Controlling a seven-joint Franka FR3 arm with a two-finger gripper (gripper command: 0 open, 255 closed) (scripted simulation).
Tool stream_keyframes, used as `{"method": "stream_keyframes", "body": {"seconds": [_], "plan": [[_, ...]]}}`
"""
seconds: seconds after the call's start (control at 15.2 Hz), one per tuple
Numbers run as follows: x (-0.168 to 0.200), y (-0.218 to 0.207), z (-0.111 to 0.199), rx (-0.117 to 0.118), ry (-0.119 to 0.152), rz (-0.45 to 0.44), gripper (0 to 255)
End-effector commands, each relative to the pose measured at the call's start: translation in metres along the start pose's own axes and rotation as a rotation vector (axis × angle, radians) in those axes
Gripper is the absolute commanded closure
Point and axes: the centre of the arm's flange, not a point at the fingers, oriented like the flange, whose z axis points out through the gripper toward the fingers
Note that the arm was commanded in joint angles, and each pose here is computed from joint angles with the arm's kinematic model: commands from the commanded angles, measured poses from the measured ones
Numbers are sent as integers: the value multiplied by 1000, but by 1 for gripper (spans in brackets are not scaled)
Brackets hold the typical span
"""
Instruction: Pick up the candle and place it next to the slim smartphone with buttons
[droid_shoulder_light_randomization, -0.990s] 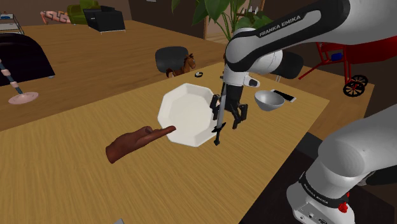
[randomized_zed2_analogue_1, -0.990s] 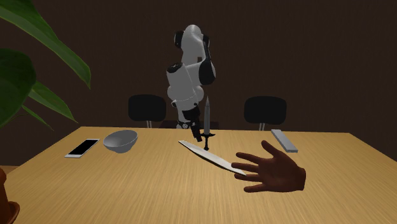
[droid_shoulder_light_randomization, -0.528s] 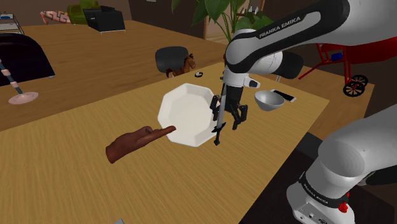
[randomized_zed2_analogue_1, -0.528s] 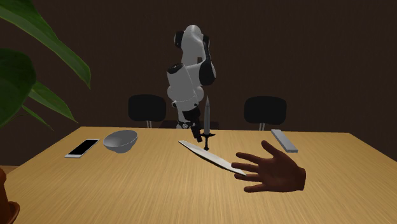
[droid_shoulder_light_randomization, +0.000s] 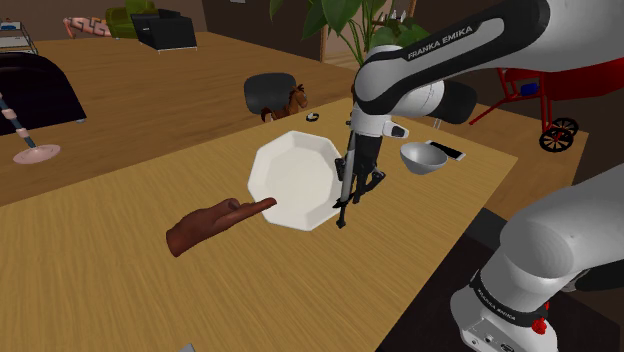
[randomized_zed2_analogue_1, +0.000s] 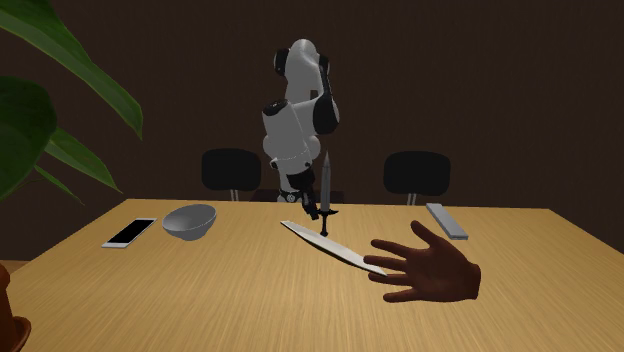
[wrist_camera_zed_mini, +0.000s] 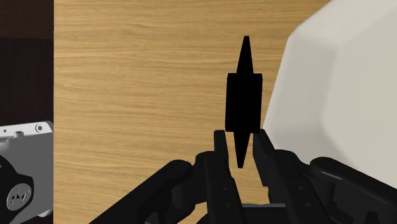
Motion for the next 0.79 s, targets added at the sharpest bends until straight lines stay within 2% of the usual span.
{"method": "stream_keyframes", "body": {"seconds": [0.0,0.73], "plan": [[0,0,0,-1,0,0,255],[-15,5,-50,-1,0,0,255]]}}
